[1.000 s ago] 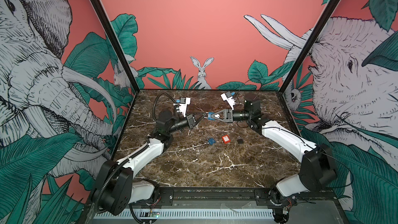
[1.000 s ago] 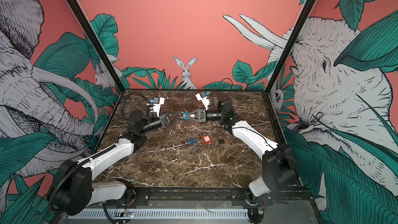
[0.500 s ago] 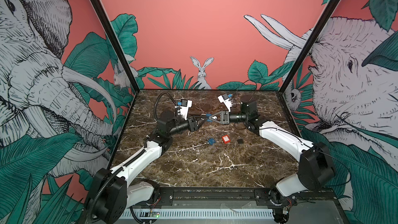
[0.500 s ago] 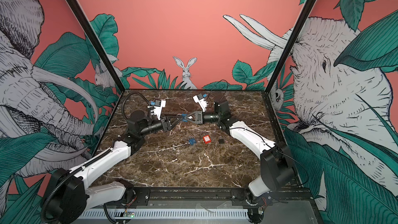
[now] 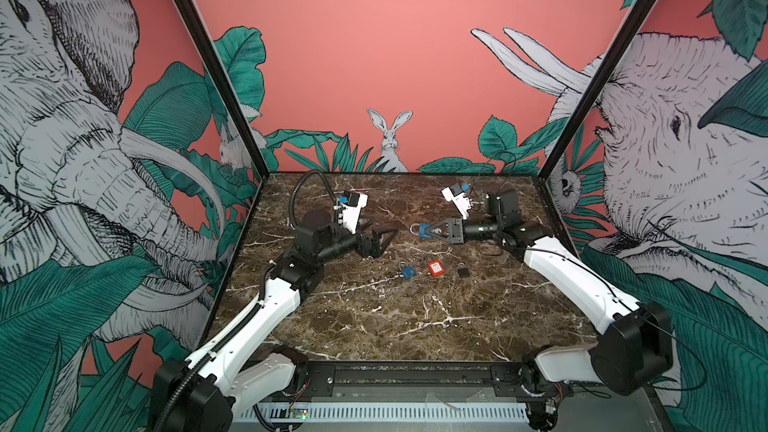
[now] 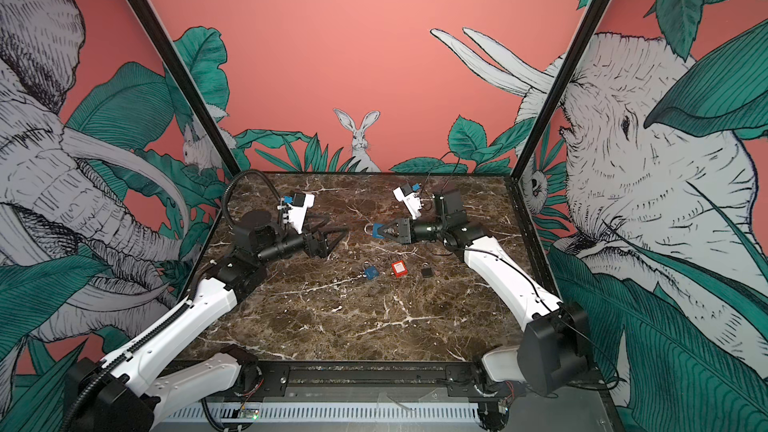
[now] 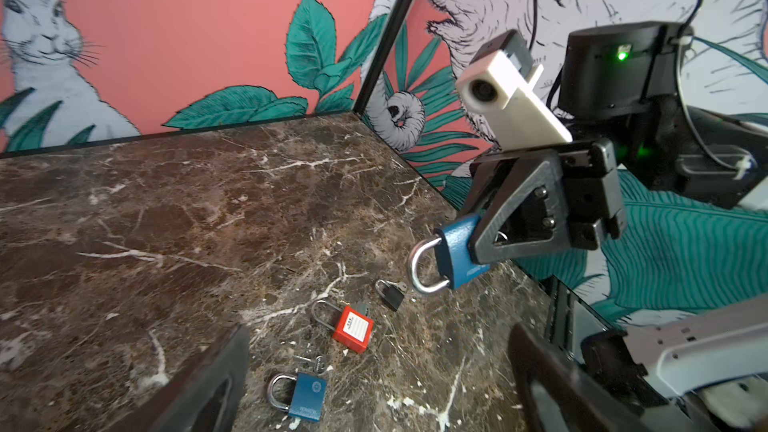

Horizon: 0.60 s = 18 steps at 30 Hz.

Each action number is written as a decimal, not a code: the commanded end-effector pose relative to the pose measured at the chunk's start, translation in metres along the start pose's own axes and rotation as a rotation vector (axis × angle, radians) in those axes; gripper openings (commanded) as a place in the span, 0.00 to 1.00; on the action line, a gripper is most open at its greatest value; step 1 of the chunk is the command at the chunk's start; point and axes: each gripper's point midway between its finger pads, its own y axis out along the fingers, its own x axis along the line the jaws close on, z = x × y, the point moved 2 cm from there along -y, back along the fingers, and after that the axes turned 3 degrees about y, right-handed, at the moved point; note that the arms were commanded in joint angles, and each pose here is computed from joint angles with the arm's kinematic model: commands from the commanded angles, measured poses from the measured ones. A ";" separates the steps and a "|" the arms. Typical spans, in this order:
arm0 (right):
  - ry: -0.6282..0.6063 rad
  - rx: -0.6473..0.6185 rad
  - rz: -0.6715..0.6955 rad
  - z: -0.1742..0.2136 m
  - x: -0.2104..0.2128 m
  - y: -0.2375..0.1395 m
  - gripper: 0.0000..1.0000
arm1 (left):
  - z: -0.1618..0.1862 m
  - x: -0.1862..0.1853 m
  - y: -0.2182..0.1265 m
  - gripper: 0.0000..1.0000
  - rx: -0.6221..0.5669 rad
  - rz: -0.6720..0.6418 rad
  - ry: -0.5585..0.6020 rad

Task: Lock with the key

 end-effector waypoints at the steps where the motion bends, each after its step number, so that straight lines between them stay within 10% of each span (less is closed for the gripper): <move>1: -0.101 -0.017 -0.132 -0.008 0.034 -0.009 0.00 | -0.010 -0.031 0.003 0.98 -0.017 0.234 -0.003; 10: -0.112 -0.035 -0.213 -0.010 0.042 -0.009 0.00 | -0.016 -0.046 0.010 0.97 -0.067 0.429 -0.084; 18: -0.132 -0.055 -0.231 -0.013 0.046 -0.009 0.00 | -0.013 -0.051 0.018 0.73 -0.046 0.474 -0.109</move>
